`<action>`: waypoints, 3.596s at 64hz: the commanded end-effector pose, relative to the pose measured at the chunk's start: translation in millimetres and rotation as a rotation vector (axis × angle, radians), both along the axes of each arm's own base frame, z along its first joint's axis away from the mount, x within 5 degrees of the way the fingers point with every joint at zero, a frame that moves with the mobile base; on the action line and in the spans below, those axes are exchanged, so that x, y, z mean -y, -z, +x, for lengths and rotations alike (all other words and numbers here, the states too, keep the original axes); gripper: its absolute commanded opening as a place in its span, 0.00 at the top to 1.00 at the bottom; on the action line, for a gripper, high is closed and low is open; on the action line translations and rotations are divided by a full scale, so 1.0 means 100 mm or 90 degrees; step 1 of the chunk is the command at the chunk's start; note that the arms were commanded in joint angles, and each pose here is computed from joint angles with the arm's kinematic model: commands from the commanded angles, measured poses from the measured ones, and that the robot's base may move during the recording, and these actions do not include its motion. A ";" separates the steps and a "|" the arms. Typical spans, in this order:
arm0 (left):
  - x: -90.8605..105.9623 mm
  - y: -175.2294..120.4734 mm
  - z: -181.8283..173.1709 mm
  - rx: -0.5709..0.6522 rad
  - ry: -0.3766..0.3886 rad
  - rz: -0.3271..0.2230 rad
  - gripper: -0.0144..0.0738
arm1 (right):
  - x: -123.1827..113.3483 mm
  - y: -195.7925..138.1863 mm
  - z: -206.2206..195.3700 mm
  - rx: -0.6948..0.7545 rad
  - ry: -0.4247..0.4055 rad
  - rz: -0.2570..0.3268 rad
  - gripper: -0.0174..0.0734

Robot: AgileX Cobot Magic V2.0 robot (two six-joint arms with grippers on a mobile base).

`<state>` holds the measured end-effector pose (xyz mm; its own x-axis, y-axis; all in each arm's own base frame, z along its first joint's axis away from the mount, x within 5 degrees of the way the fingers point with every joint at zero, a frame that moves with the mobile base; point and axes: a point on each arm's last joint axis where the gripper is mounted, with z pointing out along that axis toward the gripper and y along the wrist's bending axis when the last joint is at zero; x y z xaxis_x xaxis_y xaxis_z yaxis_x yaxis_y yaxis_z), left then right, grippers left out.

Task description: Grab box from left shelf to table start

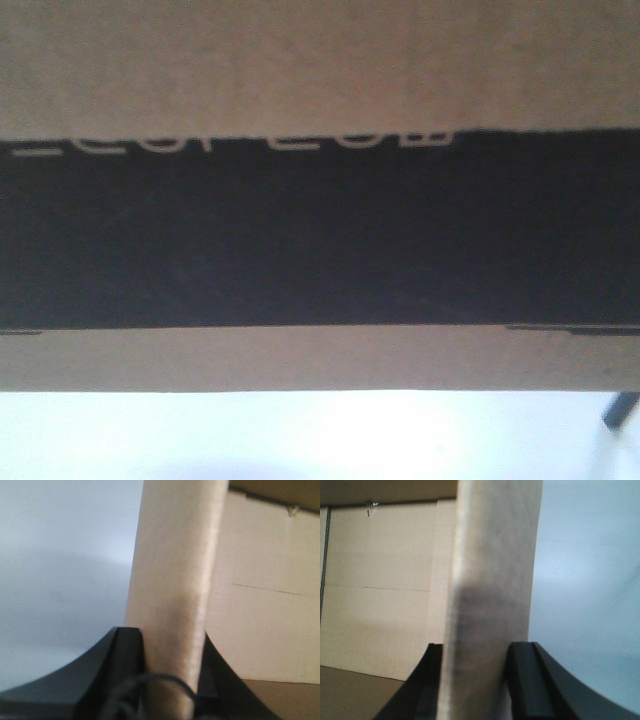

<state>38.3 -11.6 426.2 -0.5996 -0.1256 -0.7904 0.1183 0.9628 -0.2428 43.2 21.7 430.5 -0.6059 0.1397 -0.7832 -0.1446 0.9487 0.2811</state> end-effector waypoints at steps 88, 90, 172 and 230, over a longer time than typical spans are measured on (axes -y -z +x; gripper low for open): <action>0.02 -0.04 -0.11 -0.034 0.010 -0.039 0.85 | 0.04 -0.04 -0.02 0.002 0.019 -0.026 0.78; 0.02 -0.04 -0.11 -0.034 0.010 -0.039 0.85 | 0.04 -0.04 -0.02 0.002 0.019 -0.026 0.78; 0.03 -0.04 -0.11 -0.035 0.016 -0.046 0.85 | 0.04 -0.04 -0.02 0.002 0.019 -0.026 0.78; 0.04 -0.04 -0.12 -0.037 0.020 -0.050 0.85 | 0.04 -0.04 -0.02 0.002 0.019 -0.026 0.78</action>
